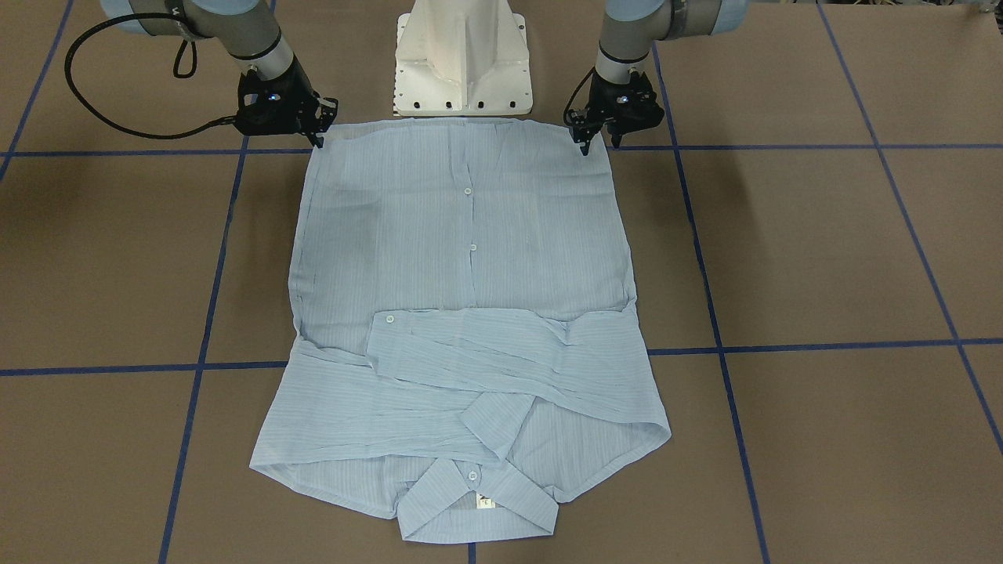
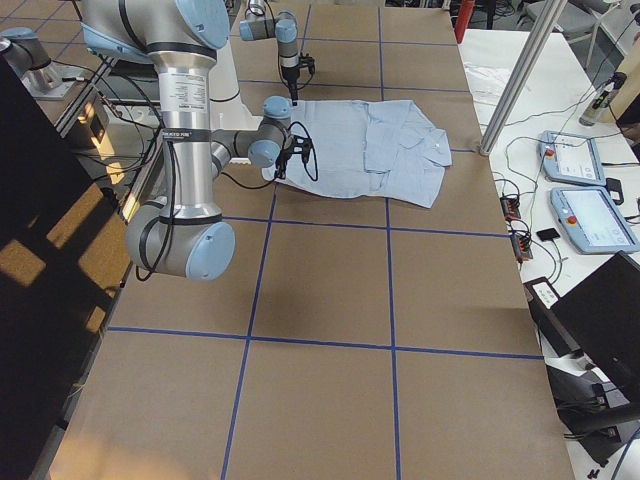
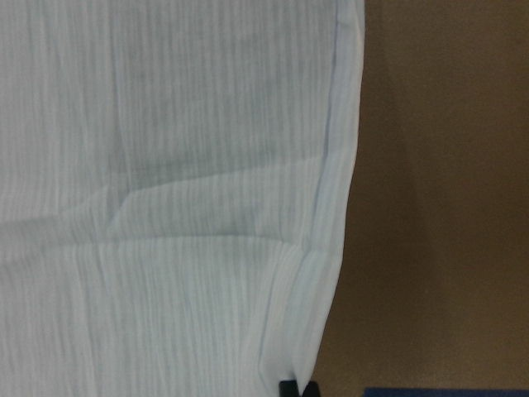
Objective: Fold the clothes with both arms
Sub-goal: 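Move the left gripper to its nearest hem corner while the right gripper holds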
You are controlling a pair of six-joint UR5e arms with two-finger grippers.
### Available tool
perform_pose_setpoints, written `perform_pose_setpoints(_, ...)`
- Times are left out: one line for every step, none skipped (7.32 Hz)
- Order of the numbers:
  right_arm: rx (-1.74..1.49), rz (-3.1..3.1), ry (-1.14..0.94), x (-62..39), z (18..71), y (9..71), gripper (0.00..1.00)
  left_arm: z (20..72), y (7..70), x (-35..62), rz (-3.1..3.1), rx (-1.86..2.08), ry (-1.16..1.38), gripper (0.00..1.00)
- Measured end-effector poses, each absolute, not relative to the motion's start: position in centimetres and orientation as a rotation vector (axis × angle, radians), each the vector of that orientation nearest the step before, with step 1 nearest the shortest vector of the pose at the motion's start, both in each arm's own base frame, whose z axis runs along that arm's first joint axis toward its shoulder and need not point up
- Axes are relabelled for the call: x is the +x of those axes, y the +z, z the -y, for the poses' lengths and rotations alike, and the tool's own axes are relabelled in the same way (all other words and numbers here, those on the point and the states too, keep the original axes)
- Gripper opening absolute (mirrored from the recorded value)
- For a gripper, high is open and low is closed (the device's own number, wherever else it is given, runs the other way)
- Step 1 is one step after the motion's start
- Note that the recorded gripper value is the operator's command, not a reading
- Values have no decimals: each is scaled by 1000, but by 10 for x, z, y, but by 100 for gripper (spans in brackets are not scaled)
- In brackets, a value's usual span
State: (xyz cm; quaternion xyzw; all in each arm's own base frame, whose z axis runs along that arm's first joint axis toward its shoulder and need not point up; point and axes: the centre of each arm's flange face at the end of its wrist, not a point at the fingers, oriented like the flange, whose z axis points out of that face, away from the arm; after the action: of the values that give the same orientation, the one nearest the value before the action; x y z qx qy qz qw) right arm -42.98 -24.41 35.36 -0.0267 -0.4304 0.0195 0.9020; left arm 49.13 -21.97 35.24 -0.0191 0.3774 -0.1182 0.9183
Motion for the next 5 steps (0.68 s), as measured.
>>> perform_pose_setpoints(-54,891,44,-428,246,353,0,220,353,491,-774,-40,-243,41)
perform_pose_setpoints(-53,893,47,-427,248,352,0,219,354,491,-773,-42,-242,37)
perform_pose_setpoints(-52,896,51,-424,249,351,0,219,354,492,-772,-43,-241,33)
perform_pose_setpoints(-49,900,54,-421,250,350,0,219,354,492,-773,-44,-240,22)
perform_pose_setpoints(-48,901,56,-419,251,349,0,219,353,492,-773,-44,-239,9)
